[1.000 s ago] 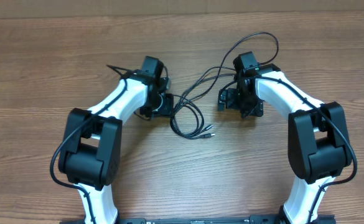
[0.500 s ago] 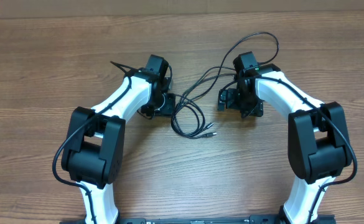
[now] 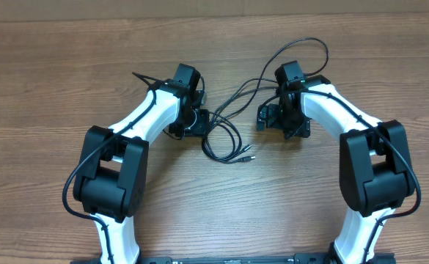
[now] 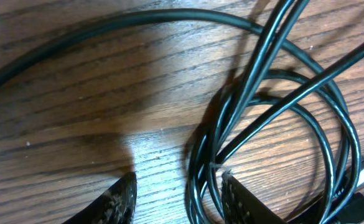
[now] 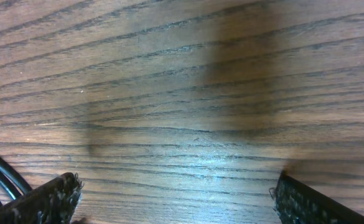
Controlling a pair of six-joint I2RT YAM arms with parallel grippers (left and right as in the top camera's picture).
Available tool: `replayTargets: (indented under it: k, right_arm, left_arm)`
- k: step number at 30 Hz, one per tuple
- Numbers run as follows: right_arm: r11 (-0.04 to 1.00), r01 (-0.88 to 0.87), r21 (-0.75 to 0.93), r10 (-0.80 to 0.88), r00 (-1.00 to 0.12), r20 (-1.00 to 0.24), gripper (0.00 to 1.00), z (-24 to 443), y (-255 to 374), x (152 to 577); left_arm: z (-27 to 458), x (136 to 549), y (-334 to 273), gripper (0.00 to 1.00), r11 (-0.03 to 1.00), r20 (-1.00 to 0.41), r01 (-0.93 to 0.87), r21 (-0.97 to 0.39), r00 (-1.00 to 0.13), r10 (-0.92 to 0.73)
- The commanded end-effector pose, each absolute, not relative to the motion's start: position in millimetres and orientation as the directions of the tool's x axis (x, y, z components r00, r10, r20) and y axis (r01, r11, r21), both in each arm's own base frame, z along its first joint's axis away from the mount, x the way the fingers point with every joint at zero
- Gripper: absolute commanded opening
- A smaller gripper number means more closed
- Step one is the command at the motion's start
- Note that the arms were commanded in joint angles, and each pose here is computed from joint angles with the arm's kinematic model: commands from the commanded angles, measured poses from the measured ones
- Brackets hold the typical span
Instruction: Untangle cables
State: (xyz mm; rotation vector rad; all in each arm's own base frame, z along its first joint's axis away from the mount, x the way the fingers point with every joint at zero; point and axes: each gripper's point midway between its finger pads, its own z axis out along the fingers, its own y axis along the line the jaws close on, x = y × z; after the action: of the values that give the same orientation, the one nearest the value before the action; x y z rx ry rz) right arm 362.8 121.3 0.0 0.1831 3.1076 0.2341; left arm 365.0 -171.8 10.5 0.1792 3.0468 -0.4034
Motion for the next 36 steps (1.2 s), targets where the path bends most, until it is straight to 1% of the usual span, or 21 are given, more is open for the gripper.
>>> replayTargets:
  k: [1, 7, 10, 13, 16, 18, 22, 25, 28, 36]
  right_arm:
    - [0.97, 0.141, 0.2, 0.094, -0.969, 0.228, 1.0, -61.4, 135.7, 308.6]
    - [0.97, 0.141, 0.2, 0.094, -0.969, 0.229, 1.0, -61.4, 135.7, 308.5]
    - [0.97, 0.141, 0.2, 0.094, -0.969, 0.229, 1.0, -61.4, 135.7, 308.5]
    - [0.969, 0.141, 0.2, 0.094, -0.969, 0.229, 1.0, -61.3, 135.8, 308.5]
    - [0.97, 0.141, 0.2, 0.094, -0.969, 0.229, 1.0, -61.4, 135.7, 308.5]
    - [0.97, 0.141, 0.2, 0.094, -0.969, 0.228, 1.0, -61.4, 135.7, 308.6]
    - [0.97, 0.141, 0.2, 0.094, -0.969, 0.229, 1.0, -61.4, 135.7, 308.5]
    - [0.97, 0.141, 0.2, 0.094, -0.969, 0.229, 1.0, -61.4, 135.7, 308.4]
    - [0.97, 0.141, 0.2, 0.094, -0.969, 0.229, 1.0, -61.4, 135.7, 308.4]
    - [0.97, 0.141, 0.199, 0.094, -0.969, 0.23, 1.0, -61.3, 135.6, 308.1]
  left_arm:
    - [6.7, 370.6, -172.5, 0.45, 0.967, -0.08, 0.107, -0.231, -0.993, 0.09]
    - [4.5, 371.5, -167.2, 0.44, 0.974, -0.084, 0.101, -0.201, -0.993, 0.086]
    - [3.7, 371.5, -167.8, 0.45, 0.973, -0.085, 0.101, -0.205, -0.993, 0.085]
    - [7.0, 372.6, -179.5, 0.47, 0.957, -0.09, 0.107, -0.27, -0.992, 0.085]
    - [10.7, 370.9, -191.0, 0.47, 0.935, -0.084, 0.114, -0.336, -0.992, 0.09]
    - [10.6, 370.7, -191.6, 0.47, 0.934, -0.083, 0.115, -0.339, -0.992, 0.091]
    - [7.3, 367.5, -187.7, 0.45, 0.942, -0.073, 0.111, -0.317, -0.993, 0.092]
    - [-2.0, 364.5, -174.3, 0.45, 0.968, -0.071, 0.095, -0.23, -0.994, 0.081]
    - [-7.3, 363.2, -164.1, 0.45, 0.982, -0.072, 0.082, -0.173, -0.995, 0.071]
    - [-9.3, 365.7, -151.0, 0.46, 0.992, -0.084, 0.077, -0.098, -0.994, 0.068]
